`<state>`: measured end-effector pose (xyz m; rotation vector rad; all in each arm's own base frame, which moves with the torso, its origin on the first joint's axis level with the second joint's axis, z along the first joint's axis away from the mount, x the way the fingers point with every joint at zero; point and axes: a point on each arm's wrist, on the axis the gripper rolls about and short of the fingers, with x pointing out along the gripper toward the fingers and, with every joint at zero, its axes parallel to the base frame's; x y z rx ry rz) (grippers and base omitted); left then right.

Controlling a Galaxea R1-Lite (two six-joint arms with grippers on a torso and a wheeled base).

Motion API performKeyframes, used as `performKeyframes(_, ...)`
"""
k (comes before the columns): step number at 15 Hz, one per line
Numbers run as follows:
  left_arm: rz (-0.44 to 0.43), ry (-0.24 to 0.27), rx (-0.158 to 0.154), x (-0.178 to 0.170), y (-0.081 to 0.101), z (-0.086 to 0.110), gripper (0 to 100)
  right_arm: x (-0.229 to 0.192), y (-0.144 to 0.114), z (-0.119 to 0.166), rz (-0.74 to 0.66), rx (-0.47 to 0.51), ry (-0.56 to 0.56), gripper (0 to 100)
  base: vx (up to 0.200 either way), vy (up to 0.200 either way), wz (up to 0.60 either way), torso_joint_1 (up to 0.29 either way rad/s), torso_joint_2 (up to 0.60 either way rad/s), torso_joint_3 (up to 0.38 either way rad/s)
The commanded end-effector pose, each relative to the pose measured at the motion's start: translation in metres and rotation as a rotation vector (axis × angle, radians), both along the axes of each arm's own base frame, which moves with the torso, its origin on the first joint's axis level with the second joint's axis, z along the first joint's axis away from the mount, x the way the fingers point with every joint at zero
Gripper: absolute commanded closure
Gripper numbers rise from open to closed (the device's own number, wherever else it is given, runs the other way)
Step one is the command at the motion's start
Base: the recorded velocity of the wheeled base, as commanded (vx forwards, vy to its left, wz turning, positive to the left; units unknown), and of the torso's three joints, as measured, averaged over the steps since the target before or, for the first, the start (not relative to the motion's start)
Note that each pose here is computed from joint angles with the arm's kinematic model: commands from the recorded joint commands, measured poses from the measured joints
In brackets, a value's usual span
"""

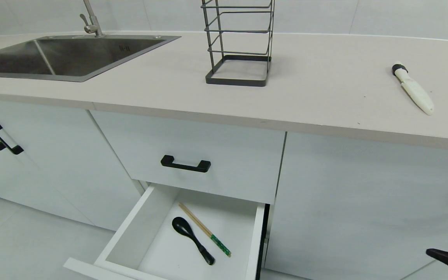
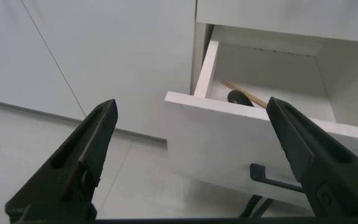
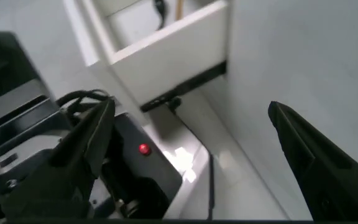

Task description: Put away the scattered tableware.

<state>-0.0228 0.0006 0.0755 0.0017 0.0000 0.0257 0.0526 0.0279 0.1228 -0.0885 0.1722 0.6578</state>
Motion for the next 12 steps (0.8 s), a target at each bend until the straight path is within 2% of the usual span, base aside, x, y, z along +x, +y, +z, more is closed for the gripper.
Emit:
performKeyframes(1,0.0,-0.001,0.024,0.0,0.0,0.0,0,-0.047,-0.021,-0.007,-0.194,0.067,-0.22,0,0.0,0.0,0.0,0.0,0.0,0.0)
performKeyframes(2,-0.006,-0.003,0.049,0.0,0.0,0.0,0,-0.062,-0.023,-0.017,-0.246,0.074,-0.271,0,0.0,0.0,0.0,0.0,0.0,0.0)
performKeyframes(3,-0.031,-0.052,0.05,-0.001,-0.001,0.008,0,-0.07,-0.024,-0.021,-0.274,0.077,-0.308,0,0.0,0.0,0.0,0.0,0.0,0.0)
performKeyframes(4,-0.066,-0.163,0.039,-0.009,-0.002,0.034,0,-0.07,-0.024,-0.019,-0.284,0.076,-0.325,0,0.0,0.0,0.0,0.0,0.0,0.0)
performKeyframes(5,-0.079,-0.175,0.013,-0.012,-0.002,0.06,0,-0.072,-0.023,-0.014,-0.325,0.079,-0.371,0,0.0,0.0,0.0,0.0,0.0,0.0)
performKeyframes(6,-0.098,-0.132,0.001,-0.012,-0.002,0.073,0,-0.071,-0.023,-0.015,-0.374,0.07,-0.367,0,0.0,0.0,0.0,0.0,0.0,0.0)
performKeyframes(7,-0.175,-0.039,-0.004,-0.008,-0.002,0.084,0,-0.072,-0.022,-0.023,-0.438,0.058,-0.346,0,0.0,0.0,0.0,0.0,0.0,0.0)
performKeyframes(8,-0.286,0.134,-0.02,0.001,-0.004,0.087,0,-0.073,-0.023,-0.032,-0.459,0.052,-0.288,0,0.0,0.0,0.0,0.0,0.0,0.0)
performKeyframes(9,-0.337,0.272,-0.039,0.008,-0.006,0.083,0,-0.076,-0.024,-0.037,-0.463,0.06,-0.291,0,0.0,0.0,0.0,0.0,0.0,0.0)
performKeyframes(10,-0.39,0.406,-0.052,0.019,-0.007,0.077,0,-0.076,-0.024,-0.044,-0.487,0.043,-0.224,0,0.0,0.0,0.0,0.0,0.0,0.0)
performKeyframes(12,-0.44,0.626,-0.087,0.043,-0.01,0.064,0,-0.076,-0.024,-0.043,-0.499,0.048,-0.235,0,0.0,0.0,0.0,0.0,0.0,0.0)
